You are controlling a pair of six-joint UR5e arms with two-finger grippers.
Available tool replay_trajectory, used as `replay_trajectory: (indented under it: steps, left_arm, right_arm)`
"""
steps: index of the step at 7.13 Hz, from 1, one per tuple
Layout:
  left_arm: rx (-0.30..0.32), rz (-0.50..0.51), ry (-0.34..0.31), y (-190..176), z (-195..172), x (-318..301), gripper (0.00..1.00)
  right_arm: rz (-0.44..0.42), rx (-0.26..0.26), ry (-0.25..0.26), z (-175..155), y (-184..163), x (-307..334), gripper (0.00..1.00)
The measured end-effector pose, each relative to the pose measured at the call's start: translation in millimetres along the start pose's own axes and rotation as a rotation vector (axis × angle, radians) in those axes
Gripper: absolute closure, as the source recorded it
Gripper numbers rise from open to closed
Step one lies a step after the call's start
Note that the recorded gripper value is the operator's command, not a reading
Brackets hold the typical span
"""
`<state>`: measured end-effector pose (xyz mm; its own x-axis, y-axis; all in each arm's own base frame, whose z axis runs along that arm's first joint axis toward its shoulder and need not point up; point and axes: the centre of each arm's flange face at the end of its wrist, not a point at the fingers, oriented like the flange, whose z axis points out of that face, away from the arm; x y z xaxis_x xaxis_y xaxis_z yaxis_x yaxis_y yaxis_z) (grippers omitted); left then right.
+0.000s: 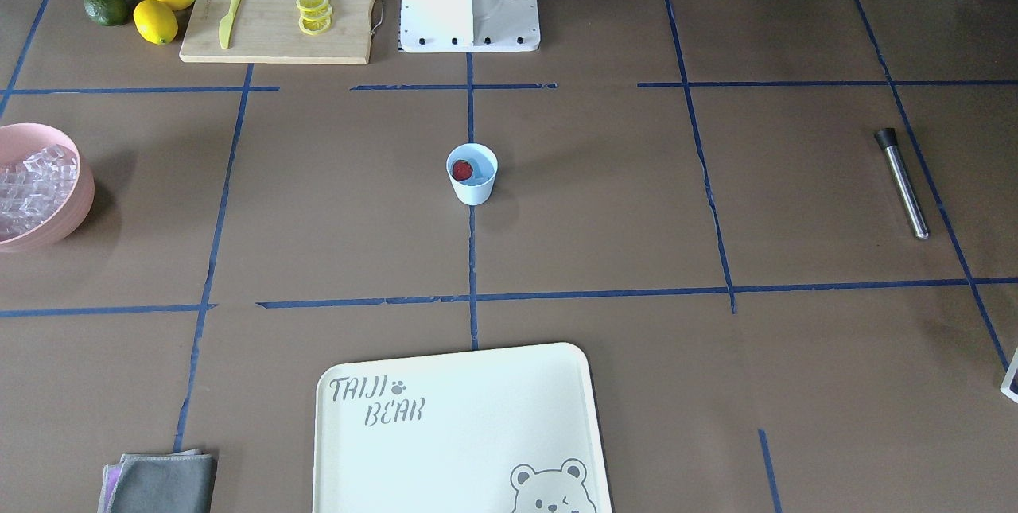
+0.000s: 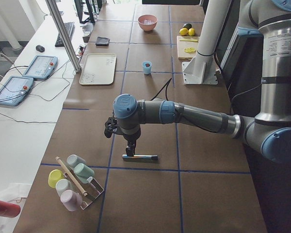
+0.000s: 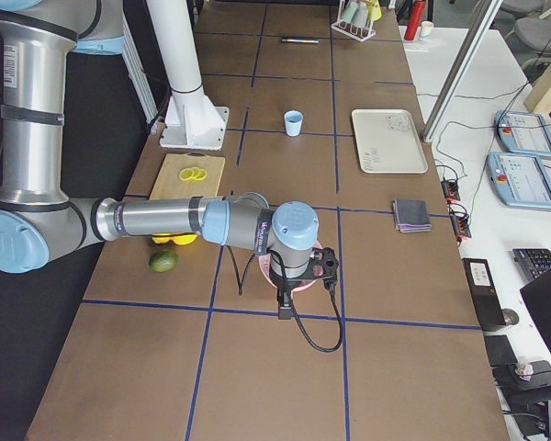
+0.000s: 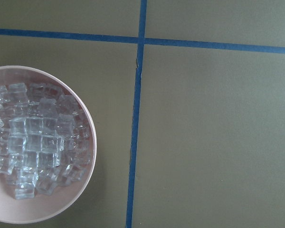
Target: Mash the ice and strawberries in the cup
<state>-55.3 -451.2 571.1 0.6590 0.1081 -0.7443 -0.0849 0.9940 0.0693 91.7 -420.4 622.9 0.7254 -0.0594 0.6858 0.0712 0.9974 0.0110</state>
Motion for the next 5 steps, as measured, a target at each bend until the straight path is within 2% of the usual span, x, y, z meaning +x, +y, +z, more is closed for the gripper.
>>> replay_trajectory:
  steps: [5]
  left_arm:
    - [-0.006, 0.005, -0.001, -0.7, 1.7, 3.2, 0.0]
  right_arm:
    - [-0.013, 0.002, 0.0, -1.3, -0.3, -4.3, 0.0]
